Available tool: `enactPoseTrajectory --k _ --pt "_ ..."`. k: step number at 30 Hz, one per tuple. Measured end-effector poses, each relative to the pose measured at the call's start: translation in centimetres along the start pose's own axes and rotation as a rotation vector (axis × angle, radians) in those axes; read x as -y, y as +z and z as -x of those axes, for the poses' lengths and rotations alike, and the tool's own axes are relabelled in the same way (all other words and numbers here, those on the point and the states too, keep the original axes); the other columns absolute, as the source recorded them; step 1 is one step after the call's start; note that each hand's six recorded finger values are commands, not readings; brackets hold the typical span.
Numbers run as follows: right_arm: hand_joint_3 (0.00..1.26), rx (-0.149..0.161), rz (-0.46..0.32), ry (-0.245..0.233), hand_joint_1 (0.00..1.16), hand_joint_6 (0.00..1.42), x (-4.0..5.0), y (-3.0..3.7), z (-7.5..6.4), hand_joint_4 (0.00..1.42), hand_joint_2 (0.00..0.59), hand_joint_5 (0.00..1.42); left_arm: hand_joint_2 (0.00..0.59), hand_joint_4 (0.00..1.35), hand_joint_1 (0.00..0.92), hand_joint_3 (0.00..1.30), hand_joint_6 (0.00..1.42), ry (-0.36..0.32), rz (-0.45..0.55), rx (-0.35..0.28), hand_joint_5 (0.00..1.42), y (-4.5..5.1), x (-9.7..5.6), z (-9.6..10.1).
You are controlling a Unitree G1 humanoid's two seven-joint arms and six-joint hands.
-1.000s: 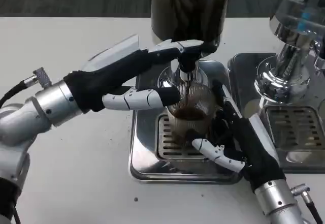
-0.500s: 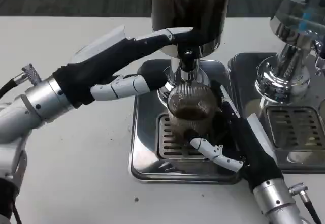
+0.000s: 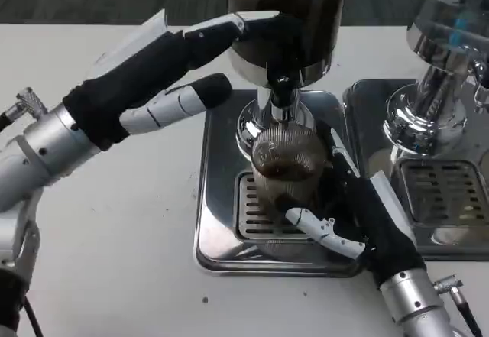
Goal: Grasp the cup under the faucet to collect the drink, then remove the cup.
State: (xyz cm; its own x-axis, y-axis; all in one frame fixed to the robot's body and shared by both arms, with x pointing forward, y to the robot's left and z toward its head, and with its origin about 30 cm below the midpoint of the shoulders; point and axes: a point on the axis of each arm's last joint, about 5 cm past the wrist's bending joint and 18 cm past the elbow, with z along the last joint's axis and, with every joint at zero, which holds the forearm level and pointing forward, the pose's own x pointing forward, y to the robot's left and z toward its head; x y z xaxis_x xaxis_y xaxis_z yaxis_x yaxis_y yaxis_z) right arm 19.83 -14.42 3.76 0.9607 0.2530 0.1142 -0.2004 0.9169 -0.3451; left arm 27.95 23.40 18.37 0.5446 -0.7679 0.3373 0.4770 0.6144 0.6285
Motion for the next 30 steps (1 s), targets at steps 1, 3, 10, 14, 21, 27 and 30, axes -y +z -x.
enactPoseTrajectory --k 1,3,10,14,21,27,30 --pt "0.0 0.0 0.002 0.001 0.6 0.1 0.02 -0.01 0.0 0.0 0.204 0.03 0.155 0.17 0.0 0.25 0.07 0.005 0.006 -0.006 0.15 -0.05 0.0 0.2" --pt "0.0 0.001 0.015 0.008 0.63 0.11 0.05 -0.01 0.0 0.0 0.203 0.03 0.156 0.18 0.0 0.25 0.07 0.019 0.02 -0.022 0.16 -0.19 0.1 0.7" --pt "0.0 0.001 0.044 0.015 0.64 0.11 -0.04 0.08 -0.1 0.0 0.201 0.04 0.154 0.2 0.0 0.27 0.08 0.108 0.071 -0.058 0.17 -0.45 0.0 2.5" --pt "0.0 0.001 0.061 0.019 0.65 0.12 -0.05 0.16 -0.3 0.0 0.196 0.04 0.164 0.21 0.0 0.29 0.09 0.147 0.1 -0.091 0.19 -0.63 0.3 3.8" --pt "0.0 -0.003 0.072 0.022 0.65 0.13 -0.16 0.29 -0.6 0.0 0.195 0.04 0.175 0.24 0.0 0.31 0.1 0.195 0.14 -0.14 0.2 -0.81 0.9 5.7" --pt "0.0 -0.009 0.098 0.023 0.65 0.14 -0.38 0.41 -1.0 0.0 0.202 0.07 0.178 0.25 0.0 0.32 0.1 0.216 0.163 -0.181 0.2 -0.86 1.6 7.0" --pt "0.0 -0.015 0.112 0.02 0.64 0.16 -0.54 0.51 -1.2 0.0 0.204 0.08 0.179 0.25 0.0 0.32 0.1 0.229 0.168 -0.2 0.2 -0.83 1.8 7.6"
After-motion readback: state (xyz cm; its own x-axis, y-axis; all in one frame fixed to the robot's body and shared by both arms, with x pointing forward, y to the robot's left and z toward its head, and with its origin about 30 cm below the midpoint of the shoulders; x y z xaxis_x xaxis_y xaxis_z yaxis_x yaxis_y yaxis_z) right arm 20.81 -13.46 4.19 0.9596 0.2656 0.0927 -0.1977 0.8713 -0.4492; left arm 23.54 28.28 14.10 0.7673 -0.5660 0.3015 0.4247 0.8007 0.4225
